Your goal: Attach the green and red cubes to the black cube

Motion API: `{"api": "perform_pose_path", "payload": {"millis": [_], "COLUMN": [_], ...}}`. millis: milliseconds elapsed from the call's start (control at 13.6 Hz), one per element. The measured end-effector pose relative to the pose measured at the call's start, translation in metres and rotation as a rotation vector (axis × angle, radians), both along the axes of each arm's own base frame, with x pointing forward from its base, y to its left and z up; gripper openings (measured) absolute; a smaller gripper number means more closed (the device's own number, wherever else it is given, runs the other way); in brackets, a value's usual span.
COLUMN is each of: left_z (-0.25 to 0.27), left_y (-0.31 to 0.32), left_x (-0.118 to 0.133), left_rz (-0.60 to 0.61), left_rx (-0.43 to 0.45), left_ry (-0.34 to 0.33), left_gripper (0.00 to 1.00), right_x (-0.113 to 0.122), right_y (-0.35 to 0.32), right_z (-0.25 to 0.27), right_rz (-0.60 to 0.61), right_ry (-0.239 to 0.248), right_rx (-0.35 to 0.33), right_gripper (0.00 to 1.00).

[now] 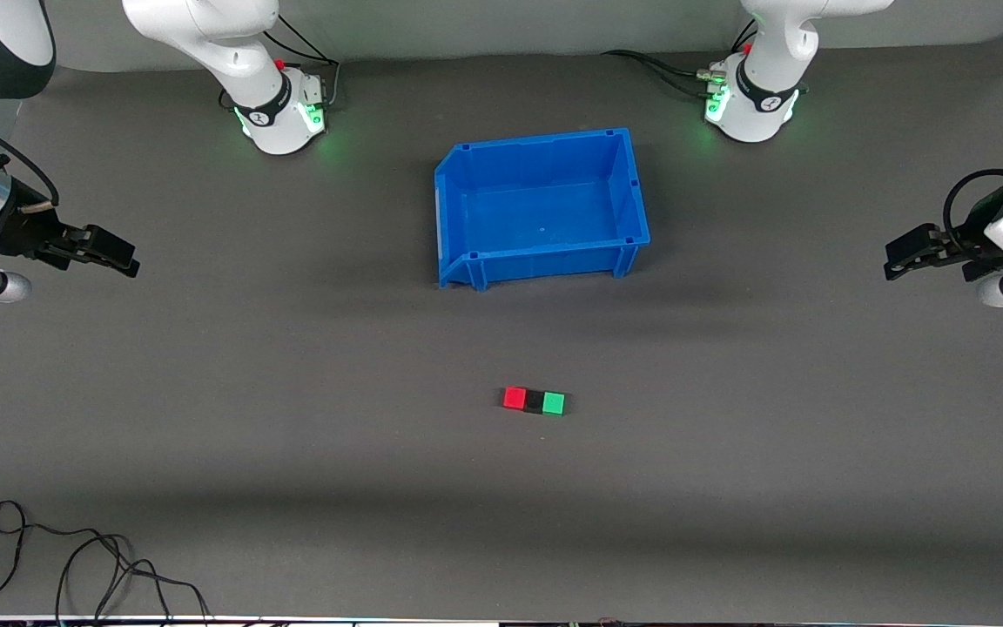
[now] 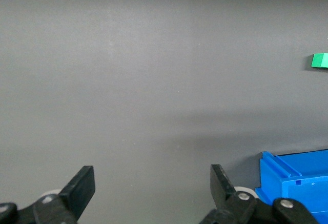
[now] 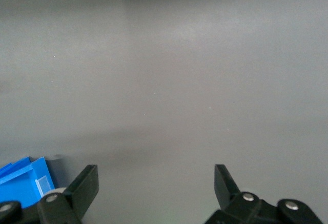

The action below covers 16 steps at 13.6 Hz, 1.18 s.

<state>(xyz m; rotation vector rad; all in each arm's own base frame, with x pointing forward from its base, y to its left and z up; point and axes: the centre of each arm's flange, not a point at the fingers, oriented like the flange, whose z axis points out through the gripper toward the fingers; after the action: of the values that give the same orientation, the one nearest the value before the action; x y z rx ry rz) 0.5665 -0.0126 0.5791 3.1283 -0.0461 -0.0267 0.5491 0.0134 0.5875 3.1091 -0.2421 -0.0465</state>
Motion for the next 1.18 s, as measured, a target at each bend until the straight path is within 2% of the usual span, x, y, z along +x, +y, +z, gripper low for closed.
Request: {"api": "perform_pose_path", "payload": {"millis": [662, 1176], "left_z": [0.0015, 0.0015], "left_y": [0.0002, 0.0003], "left_x": [-0.0087, -0.0093], "left_rz": [-0.005, -0.007], "left_rx": [0.018, 0.026], "left_ry": [0.043, 0.047], "left_gripper": [1.0, 1.0], "right_x": [0.0001, 0.0002], "right_y": [-0.0074, -0.008], "right_z": [0.0, 0.0], "right_rz": [-0.013, -0.014], "right_ry": [0.0, 0.0], "right_rx": [0.0, 0.0], "right_gripper": [1.0, 1.0]}}
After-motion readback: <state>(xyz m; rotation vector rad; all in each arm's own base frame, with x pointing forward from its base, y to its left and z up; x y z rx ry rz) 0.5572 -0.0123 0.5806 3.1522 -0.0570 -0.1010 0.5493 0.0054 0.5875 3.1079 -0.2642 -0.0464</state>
